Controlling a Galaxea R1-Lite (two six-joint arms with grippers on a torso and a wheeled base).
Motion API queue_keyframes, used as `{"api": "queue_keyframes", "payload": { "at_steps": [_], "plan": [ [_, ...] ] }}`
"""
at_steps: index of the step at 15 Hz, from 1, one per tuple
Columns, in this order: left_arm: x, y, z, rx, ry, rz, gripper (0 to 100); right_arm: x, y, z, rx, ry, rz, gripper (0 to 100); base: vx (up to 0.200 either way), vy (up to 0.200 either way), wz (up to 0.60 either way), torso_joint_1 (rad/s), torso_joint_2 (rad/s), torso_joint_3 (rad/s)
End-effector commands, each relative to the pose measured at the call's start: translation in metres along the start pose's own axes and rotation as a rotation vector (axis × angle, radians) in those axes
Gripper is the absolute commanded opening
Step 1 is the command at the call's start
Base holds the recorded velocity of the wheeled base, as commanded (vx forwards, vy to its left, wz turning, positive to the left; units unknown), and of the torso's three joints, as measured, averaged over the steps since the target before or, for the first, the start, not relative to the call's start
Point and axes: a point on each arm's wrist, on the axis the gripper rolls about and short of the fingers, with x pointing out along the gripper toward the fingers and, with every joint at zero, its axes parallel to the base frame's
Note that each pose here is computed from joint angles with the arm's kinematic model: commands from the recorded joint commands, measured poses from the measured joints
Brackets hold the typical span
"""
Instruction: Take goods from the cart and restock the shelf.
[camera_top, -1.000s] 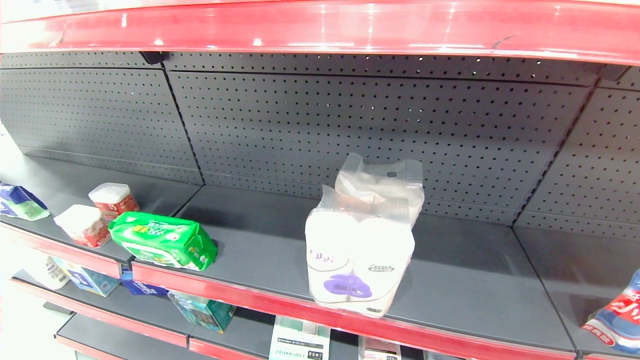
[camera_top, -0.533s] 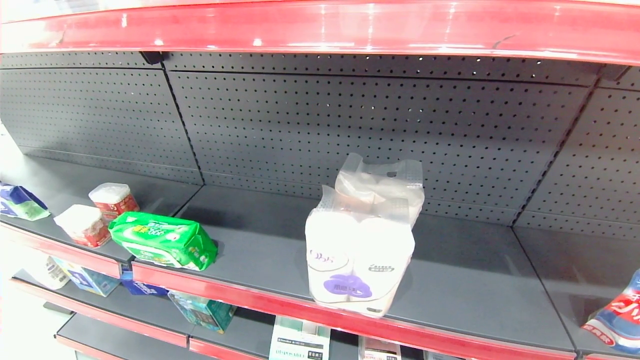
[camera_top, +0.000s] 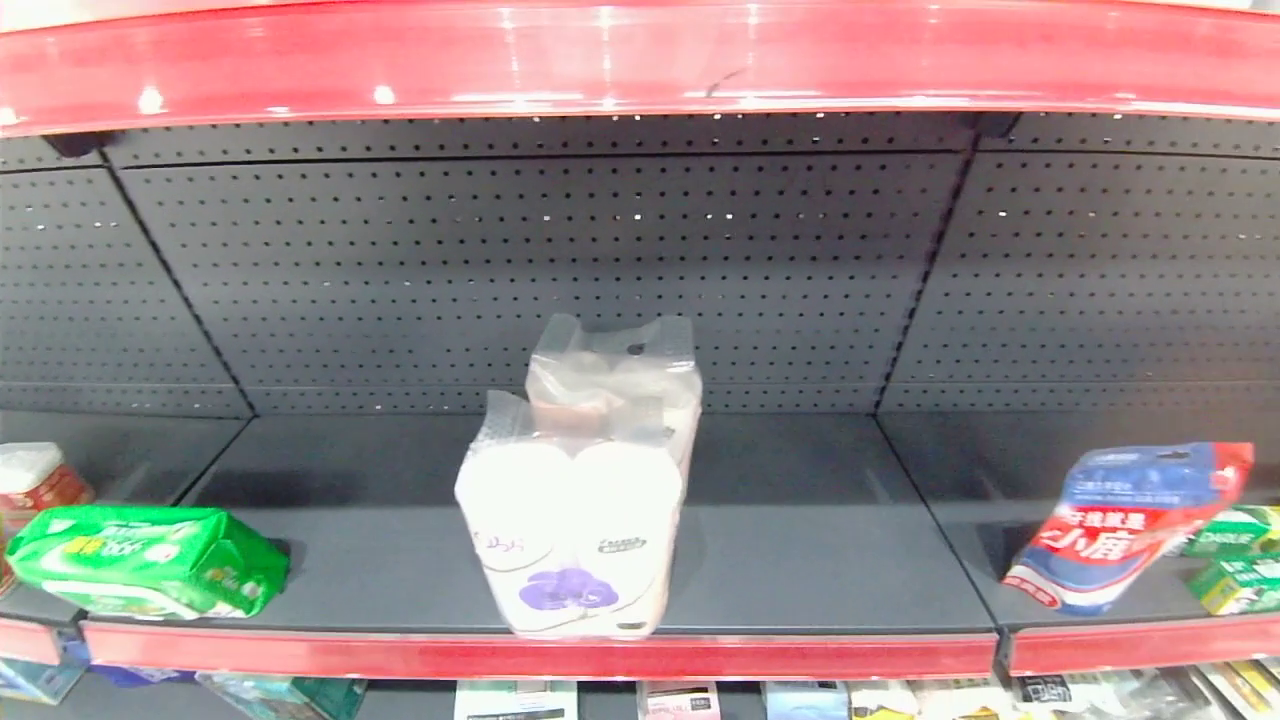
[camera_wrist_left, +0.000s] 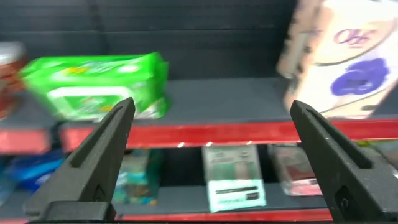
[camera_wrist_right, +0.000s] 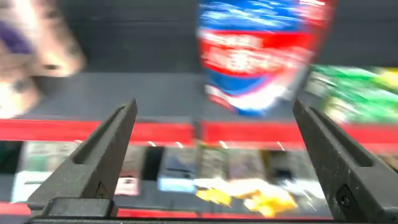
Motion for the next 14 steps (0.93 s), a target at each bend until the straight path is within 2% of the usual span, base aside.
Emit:
{"api": "queue_keyframes", "payload": {
  "at_steps": [1, 4, 9, 10, 11, 12, 13, 14],
  "plan": [
    [0.0, 0.0, 0.0, 0.0, 0.0, 0.0, 100, 0.0, 0.0, 0.0, -0.001, 0.003, 0.003, 100, 0.0, 0.0, -0.6, -0.002, 0.01, 0.007],
    [0.0, 0.0, 0.0, 0.0, 0.0, 0.0, 100, 0.0, 0.0, 0.0, -0.001, 0.001, 0.001, 100, 0.0, 0.0, -0.6, 0.001, 0.0, 0.004],
    [0.0, 0.0, 0.001, 0.006, -0.003, 0.0, 100, 0.0, 0.0, 0.0, 0.001, 0.001, -0.002, 100, 0.0, 0.0, 0.0, 0.0, 0.0, 0.0],
    [0.001, 0.001, 0.05, -0.018, -0.019, 0.048, 100, 0.0, 0.0, 0.0, 0.001, 0.001, -0.002, 100, 0.0, 0.0, 0.0, 0.0, 0.0, 0.0],
    [0.016, 0.003, 0.086, -0.077, 0.016, 0.096, 100, 0.0, 0.0, 0.0, 0.001, 0.003, -0.002, 100, 0.0, 0.0, 0.0, 0.0, 0.0, 0.0],
    [0.044, 0.006, 0.145, -0.2, 0.01, 0.14, 100, 0.0, 0.0, 0.0, 0.001, 0.003, -0.001, 100, 0.0, 0.0, 0.0, 0.0, 0.0, 0.0],
    [0.061, 0.007, 0.146, -0.176, 0.086, 0.17, 100, 0.0, 0.0, 0.0, 0.001, 0.003, -0.001, 100, 0.0, 0.0, 0.0, 0.0, 0.0, 0.0],
    [0.072, 0.009, 0.135, -0.123, 0.175, 0.216, 100, 0.0, 0.0, 0.0, 0.001, 0.003, -0.001, 100, 0.0, 0.0, 0.0, 0.0, 0.0, 0.0]
  ]
}}
